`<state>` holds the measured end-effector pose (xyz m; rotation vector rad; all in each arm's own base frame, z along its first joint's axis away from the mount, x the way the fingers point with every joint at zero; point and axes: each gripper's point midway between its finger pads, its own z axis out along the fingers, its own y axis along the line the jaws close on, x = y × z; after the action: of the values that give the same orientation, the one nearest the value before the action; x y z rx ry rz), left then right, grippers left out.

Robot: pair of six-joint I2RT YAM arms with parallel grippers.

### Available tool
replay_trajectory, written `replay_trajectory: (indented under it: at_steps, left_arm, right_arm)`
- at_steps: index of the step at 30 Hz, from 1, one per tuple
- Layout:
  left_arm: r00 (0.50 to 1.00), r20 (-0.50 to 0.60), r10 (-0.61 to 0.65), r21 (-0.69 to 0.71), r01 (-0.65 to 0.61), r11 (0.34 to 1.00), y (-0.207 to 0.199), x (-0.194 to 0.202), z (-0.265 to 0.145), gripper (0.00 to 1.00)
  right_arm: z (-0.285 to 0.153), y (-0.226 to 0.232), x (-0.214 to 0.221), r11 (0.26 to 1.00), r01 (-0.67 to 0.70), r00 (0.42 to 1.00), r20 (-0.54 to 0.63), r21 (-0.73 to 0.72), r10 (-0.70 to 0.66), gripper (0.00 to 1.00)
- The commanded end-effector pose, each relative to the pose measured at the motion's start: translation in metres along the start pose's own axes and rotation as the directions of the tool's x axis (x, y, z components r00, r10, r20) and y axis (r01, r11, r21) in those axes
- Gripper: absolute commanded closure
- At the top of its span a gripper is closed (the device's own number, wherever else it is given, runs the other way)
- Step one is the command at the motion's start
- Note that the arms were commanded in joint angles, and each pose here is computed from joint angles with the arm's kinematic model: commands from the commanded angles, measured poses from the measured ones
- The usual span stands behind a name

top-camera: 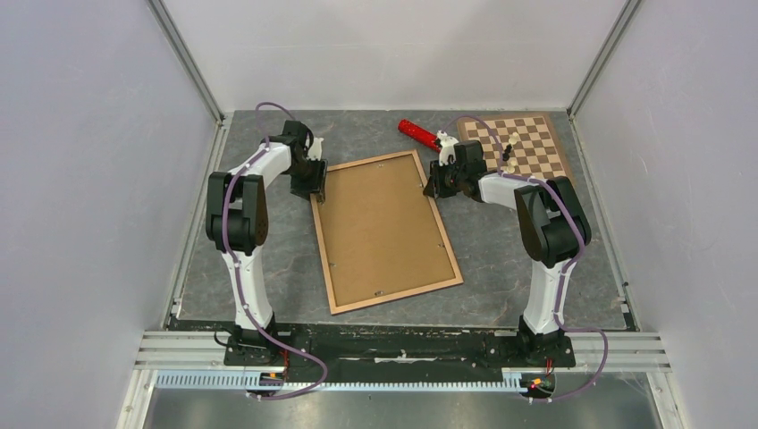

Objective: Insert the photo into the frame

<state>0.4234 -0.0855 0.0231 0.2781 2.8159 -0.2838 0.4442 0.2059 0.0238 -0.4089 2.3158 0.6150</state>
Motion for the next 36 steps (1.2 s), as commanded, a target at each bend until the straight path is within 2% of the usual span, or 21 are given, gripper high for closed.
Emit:
replay_trajectory:
  at_steps: [1,7,24,36]
  left_arm:
    - [0.995,-0.081,-0.065,0.072,0.071,0.995,-0.027,0.015,0.006,0.45]
    - [0.994,-0.093,-0.063,0.037,0.066,0.997,-0.021,0.024,0.006,0.50]
    - [0.982,-0.075,-0.175,-0.006,0.175,0.985,-0.003,0.027,0.005,0.46]
    - [0.974,-0.022,-0.226,-0.034,0.225,0.974,0.013,0.019,-0.001,0.46]
  right_arm:
    - [0.011,-0.002,0.032,1.000,-0.009,0.997,-0.078,0.003,0.009,0.96]
    - [0.011,-0.002,0.031,1.000,-0.010,0.997,-0.077,0.004,0.010,0.96]
    - [0.010,-0.001,0.032,1.000,-0.011,0.997,-0.078,-0.001,0.011,0.97]
    - [0.010,0.000,0.034,1.000,-0.010,0.997,-0.081,-0.005,0.010,0.97]
